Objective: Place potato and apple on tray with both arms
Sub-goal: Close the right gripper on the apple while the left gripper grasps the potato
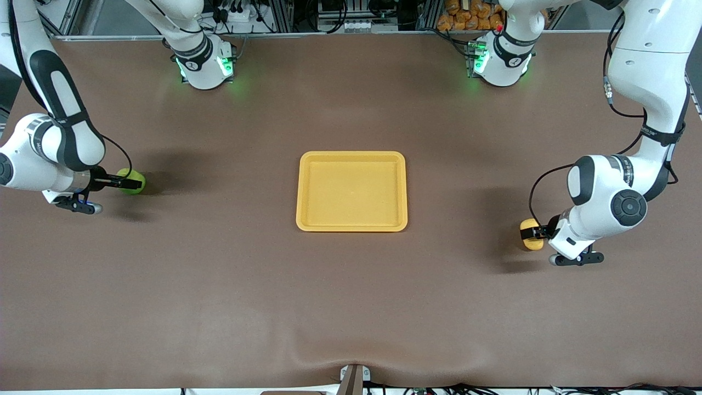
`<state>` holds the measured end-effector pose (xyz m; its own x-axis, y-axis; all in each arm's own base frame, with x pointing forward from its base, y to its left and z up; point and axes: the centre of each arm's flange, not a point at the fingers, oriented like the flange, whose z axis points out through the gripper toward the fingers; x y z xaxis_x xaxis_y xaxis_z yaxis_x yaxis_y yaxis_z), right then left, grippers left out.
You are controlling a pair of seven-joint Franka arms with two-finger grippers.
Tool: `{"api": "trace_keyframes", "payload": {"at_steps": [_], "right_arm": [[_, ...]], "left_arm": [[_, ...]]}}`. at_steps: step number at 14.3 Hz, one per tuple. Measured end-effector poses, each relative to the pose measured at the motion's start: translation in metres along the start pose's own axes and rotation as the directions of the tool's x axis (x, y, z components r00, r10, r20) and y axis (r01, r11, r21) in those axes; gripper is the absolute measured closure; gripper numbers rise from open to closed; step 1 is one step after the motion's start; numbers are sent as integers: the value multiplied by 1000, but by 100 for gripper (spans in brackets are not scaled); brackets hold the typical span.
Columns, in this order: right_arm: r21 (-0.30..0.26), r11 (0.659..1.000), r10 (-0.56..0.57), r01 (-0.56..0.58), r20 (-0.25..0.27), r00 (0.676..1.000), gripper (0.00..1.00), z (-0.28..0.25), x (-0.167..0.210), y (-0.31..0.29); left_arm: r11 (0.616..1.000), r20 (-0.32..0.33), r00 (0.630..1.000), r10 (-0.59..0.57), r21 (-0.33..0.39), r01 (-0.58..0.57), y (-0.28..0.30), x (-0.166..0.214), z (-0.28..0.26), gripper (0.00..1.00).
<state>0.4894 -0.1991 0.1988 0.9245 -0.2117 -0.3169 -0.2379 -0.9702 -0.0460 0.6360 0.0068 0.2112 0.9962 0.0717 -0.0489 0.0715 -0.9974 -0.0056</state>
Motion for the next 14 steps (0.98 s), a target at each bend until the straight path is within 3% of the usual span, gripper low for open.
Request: {"api": "trace_keyframes", "payload": {"at_steps": [3,4,5,6,9,14], "right_arm": [[1,1000,-19,19,2,1000,3,4,0,1],[2,1000,-27,27,3,1000,3,4,0,3],[4,999,-34,34,2,999,11,4,-1,4],[4,999,-41,41,0,999,14,3,-1,6],[5,999,-47,47,3,999,14,3,-1,7],[21,996,-89,88,68,994,14,-23,4,3]], "left_arm": [[1000,2,1000,2,0,-2,1,0,1,11],[1000,2,1000,2,0,-2,1,0,1,20],[1000,2,1000,2,-1,-2,2,0,1,29],[1000,2,1000,3,-1,-3,2,0,2,29],[1000,1,1000,3,-1,-3,2,0,1,51],[1000,-3,1000,6,-2,-6,4,1,-1,51]]}}
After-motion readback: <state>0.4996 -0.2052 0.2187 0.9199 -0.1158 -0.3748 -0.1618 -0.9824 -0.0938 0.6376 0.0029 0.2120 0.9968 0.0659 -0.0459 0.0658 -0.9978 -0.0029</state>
